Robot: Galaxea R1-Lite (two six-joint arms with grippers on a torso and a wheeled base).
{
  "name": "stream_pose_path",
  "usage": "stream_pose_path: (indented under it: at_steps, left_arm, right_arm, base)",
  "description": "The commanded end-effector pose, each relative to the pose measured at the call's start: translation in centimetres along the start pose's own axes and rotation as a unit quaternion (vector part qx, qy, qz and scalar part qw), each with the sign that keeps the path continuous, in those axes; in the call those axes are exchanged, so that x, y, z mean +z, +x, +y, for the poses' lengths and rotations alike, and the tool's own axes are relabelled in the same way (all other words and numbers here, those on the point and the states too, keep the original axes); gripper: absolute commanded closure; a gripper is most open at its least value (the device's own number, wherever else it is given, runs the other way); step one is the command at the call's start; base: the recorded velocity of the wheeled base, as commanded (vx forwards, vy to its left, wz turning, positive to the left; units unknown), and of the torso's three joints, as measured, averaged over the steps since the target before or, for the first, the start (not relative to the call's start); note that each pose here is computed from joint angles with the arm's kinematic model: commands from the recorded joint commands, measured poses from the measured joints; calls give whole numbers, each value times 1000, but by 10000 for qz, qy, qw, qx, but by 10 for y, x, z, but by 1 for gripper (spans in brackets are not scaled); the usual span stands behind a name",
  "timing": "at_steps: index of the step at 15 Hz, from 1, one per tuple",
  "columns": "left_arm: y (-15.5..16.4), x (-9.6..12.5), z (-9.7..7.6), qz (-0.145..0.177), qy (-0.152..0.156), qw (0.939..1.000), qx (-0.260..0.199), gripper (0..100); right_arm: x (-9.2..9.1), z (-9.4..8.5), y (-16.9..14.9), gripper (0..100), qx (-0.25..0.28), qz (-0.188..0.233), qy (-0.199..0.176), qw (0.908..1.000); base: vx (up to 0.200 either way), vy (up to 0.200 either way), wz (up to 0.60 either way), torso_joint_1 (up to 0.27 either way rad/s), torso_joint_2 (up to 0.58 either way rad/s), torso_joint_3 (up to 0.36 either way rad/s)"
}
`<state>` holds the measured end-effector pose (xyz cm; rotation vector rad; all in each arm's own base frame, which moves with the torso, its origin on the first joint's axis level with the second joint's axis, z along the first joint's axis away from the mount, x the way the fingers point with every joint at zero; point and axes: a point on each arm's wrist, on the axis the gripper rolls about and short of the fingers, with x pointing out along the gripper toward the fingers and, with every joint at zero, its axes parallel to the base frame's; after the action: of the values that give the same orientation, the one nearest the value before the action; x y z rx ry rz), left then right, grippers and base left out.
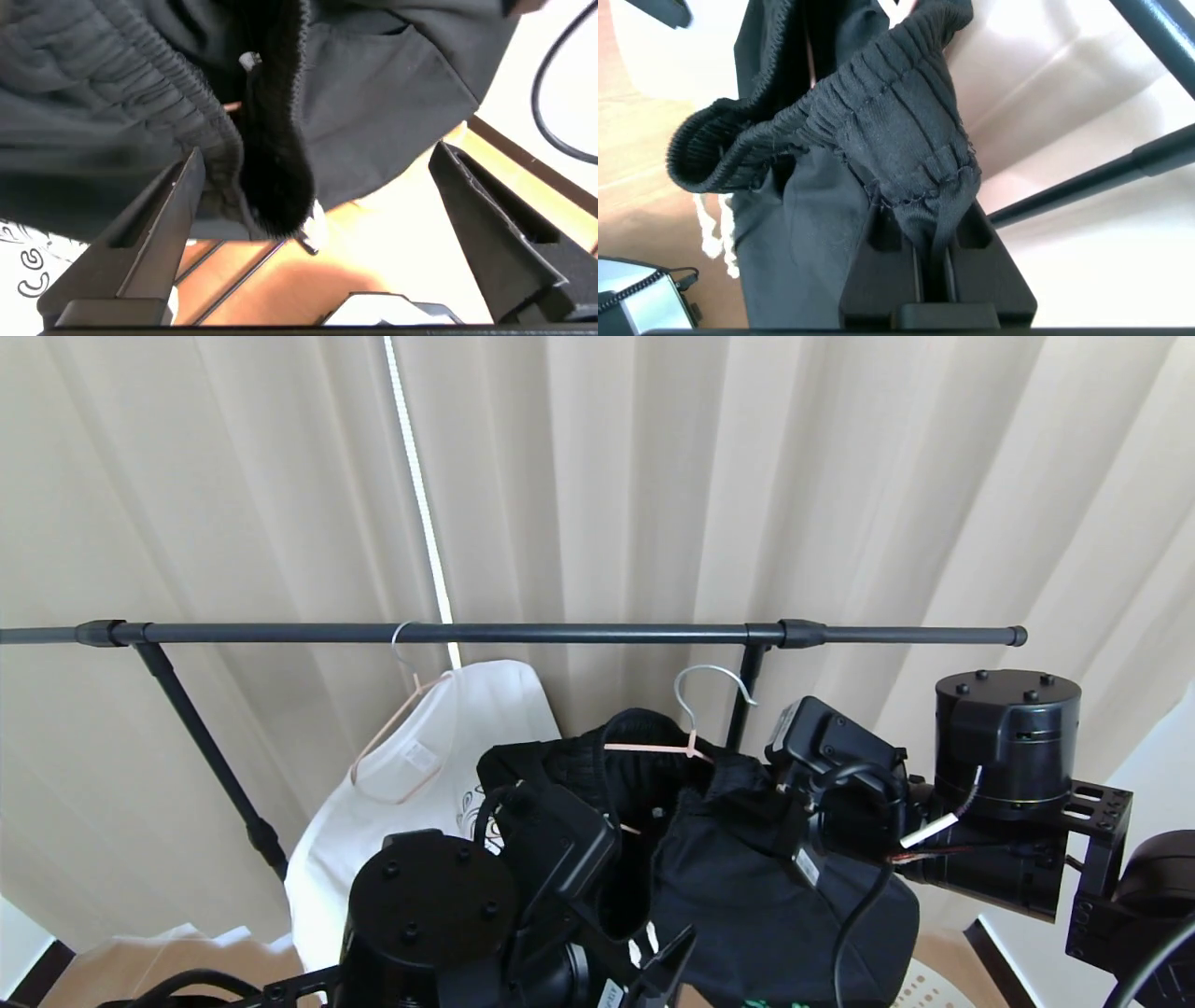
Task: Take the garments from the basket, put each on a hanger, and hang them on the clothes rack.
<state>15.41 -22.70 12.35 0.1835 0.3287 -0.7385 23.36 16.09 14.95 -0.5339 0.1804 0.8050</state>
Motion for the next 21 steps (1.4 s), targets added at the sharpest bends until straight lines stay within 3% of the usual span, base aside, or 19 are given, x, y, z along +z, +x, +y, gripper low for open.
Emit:
stream_pose_path:
  at_steps: [1, 2, 3, 7, 10, 12, 14, 17, 20, 21]
  left_arm:
    - [-12, 2, 3, -103, -27, 9999, -4, 0]
    - [-18, 1, 5, -162, -36, 9999, 0, 0]
    - [-28, 7, 9, -443, -25, 9990, 30, 0]
    - [-65, 26, 52, -948, 578, 9913, 706, 0]
    - [-88, 31, 81, -733, 740, 9925, 635, 0]
    - [-100, 39, 99, -467, 609, 9970, -23, 0]
    - [-100, 45, 103, -334, 534, 9963, -586, 0]
    - [-83, 53, 107, -291, 650, 9934, -895, 0]
    - [-59, 45, 110, -21, 1089, 9877, -1125, 0]
    - [-50, 39, 112, 96, 1416, 9830, -1164, 0]
  right_arm:
    - [-1, 0, 1, 100, 14, 16, -3, 10000]
    - [-1, 1, 1, 100, 41, 1, -3, 10000]
    - [-1, 1, 0, 100, 123, -41, -2, 9999]
    - [-4, 3, -2, 100, 423, -149, 10, 9990]
    - [-6, 1, -5, 100, 559, -329, 0, 9979]
    - [-9, 4, -6, 100, 680, -672, -88, 9954]
    - [-11, 7, -7, 100, 815, -759, -96, 9937]
    - [-12, 8, -9, 100, 943, -791, -143, 9923]
    - [-15, 11, -11, 100, 1051, -824, -299, 9906]
    - [-15, 11, -13, 100, 1060, -822, -312, 9905]
  base:
    - [0, 0, 0, 0, 0, 0]
    - [0, 0, 0, 0, 0, 0]
    - [0, 0, 0, 0, 0, 0]
    - [0, 0, 0, 0, 0, 0]
    - [0, 0, 0, 0, 0, 0]
    - [0, 0, 0, 0, 0, 0]
    - [0, 0, 0, 0, 0, 0]
    - [0, 0, 0, 0, 0, 0]
    - [0, 0, 0, 0, 0, 0]
    - [0, 0, 0, 0, 0, 0]
